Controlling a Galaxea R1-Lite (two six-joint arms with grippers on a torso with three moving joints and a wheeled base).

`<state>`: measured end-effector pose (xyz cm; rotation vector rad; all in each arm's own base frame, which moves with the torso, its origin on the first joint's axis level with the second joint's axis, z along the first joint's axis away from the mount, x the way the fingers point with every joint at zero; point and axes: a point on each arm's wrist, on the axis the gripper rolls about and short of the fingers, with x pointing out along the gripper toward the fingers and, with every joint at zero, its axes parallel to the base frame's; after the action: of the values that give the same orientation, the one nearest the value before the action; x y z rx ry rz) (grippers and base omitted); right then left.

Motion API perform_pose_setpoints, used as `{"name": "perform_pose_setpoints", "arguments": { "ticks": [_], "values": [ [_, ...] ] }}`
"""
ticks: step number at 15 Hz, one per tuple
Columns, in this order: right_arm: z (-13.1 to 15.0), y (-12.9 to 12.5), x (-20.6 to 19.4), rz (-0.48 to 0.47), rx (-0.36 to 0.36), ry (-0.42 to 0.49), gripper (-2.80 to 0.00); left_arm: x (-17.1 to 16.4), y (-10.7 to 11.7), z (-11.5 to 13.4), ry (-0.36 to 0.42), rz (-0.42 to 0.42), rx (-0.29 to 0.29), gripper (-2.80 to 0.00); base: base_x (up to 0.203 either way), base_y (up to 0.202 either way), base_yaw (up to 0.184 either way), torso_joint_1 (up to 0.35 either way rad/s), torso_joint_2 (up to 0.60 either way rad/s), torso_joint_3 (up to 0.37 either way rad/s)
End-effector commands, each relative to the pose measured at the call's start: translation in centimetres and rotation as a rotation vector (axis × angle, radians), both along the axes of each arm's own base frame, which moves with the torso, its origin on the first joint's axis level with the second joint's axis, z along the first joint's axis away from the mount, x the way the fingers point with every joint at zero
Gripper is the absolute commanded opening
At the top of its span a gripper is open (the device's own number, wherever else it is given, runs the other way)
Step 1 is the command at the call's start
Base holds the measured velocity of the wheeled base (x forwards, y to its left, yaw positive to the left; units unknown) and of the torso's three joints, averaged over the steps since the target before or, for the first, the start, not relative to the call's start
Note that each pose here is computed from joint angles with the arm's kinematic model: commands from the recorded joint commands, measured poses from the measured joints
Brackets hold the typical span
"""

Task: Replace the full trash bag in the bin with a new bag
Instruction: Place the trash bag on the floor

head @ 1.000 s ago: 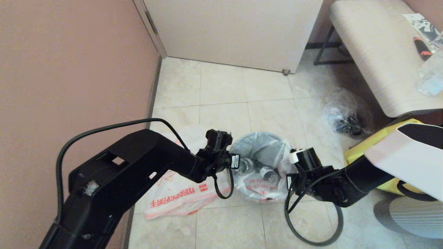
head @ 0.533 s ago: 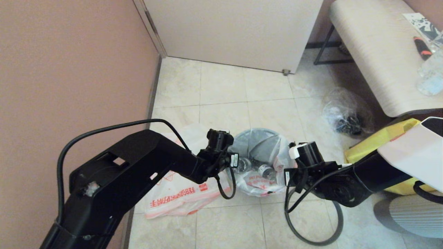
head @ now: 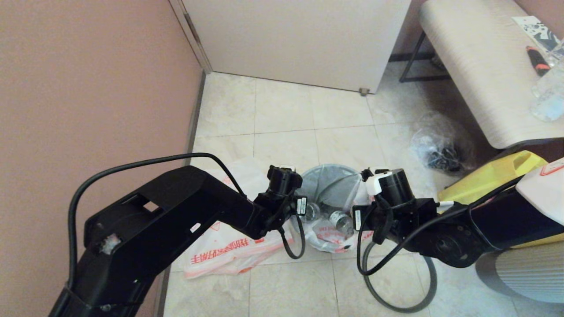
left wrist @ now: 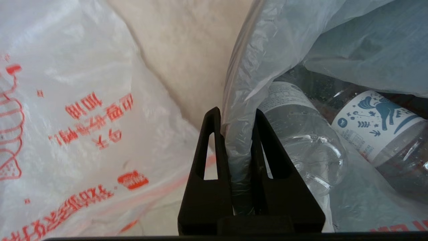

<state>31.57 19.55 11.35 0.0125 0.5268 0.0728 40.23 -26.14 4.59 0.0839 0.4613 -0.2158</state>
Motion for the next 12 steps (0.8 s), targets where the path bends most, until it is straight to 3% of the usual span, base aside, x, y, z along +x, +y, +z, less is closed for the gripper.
{"name": "perform_pose_setpoints", "arguments": {
  "ticks": [1, 6, 12],
  "values": [
    [1.2, 0.5, -0.7, 0.019, 0.022, -0.03, -2.8, -0.2, 0.1, 0.1, -0.006, 0.005, 0.0, -2.8, 0.0, 0.0, 0.0, 0.0, 0.0, 0.0],
    [2.3, 1.5, -1.6, 0.083, 0.13, -0.027, -2.8, -0.4, 0.3, -0.2, -0.008, 0.029, 0.01, -2.8, 0.0, 0.0, 0.0, 0.0, 0.0, 0.0],
    [4.3, 2.0, -2.3, 0.119, 0.178, -0.066, -2.8, -0.3, 0.6, -1.4, -0.025, 0.049, 0.014, -2.8, 0.0, 0.0, 0.0, 0.0, 0.0, 0.0]
  ]
}}
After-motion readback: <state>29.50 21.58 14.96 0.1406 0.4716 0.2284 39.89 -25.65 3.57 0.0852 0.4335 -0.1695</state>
